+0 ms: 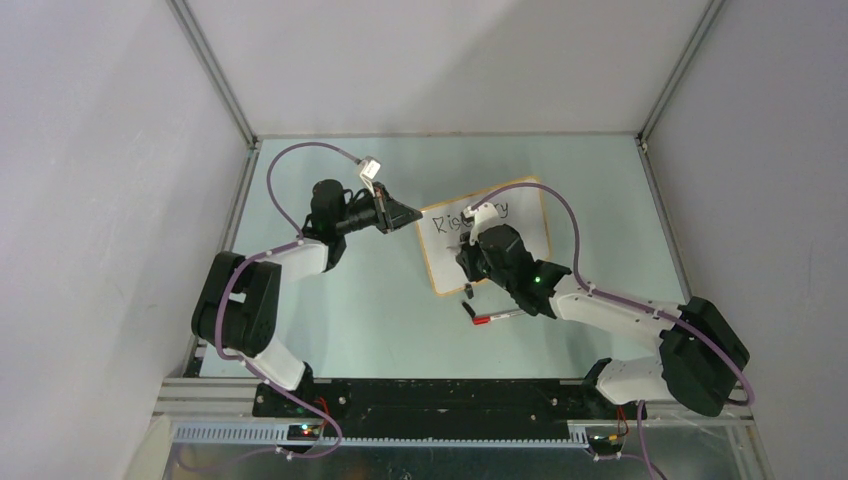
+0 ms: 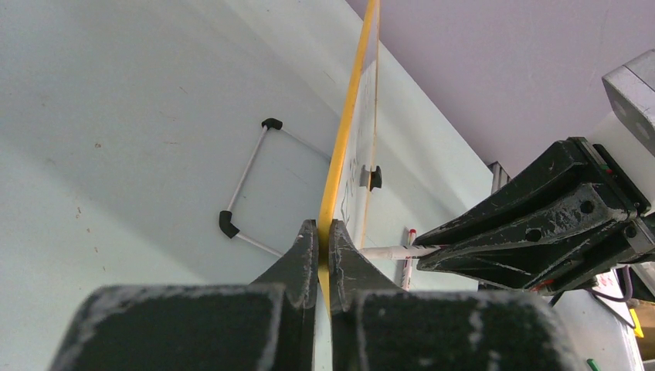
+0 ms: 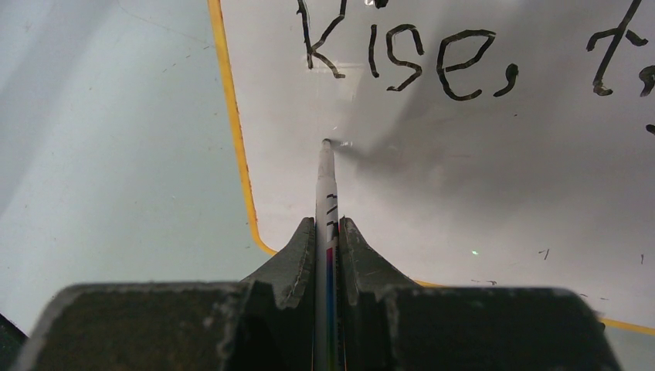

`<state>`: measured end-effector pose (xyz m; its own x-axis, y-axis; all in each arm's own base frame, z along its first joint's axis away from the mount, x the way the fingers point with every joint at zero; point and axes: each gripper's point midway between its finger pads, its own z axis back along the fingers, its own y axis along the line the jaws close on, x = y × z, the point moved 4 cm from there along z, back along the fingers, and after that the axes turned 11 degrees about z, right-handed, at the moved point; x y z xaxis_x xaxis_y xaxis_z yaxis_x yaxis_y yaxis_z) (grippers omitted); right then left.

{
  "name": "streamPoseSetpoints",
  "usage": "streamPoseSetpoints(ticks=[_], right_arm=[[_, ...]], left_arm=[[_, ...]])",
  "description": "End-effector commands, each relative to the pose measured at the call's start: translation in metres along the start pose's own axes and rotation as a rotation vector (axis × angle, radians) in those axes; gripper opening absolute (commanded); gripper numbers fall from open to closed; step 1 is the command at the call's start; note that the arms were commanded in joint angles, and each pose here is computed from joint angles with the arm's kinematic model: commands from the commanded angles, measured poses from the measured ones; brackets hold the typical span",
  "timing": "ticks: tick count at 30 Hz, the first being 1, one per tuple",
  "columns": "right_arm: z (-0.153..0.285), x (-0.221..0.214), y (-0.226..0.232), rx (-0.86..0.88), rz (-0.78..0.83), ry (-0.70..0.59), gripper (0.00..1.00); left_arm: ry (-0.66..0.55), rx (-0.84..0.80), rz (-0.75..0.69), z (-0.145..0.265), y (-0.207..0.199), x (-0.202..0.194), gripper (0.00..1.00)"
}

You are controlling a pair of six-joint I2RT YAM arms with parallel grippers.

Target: Write a sentence on the whiteboard

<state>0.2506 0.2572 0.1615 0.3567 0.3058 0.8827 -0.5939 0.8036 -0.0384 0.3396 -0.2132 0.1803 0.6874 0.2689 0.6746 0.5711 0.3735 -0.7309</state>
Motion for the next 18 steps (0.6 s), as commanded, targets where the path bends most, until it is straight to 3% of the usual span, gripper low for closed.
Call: streamPoseSetpoints(ticks=[1,18], right_arm=[[-0.0009,0.0226,0.0048,0.015,-0.01,-0.056,0.0],[-0.0029,0.0139,0.0111,0.058,0.005,-0.013,0.0]], left_arm=[[-0.013,-0.026,-0.065,-0.002,-0.0125,0.0123,0.02],[-0.012,-0.022,-0.067,-0.0016,-0.0125,0.0127,0.02]])
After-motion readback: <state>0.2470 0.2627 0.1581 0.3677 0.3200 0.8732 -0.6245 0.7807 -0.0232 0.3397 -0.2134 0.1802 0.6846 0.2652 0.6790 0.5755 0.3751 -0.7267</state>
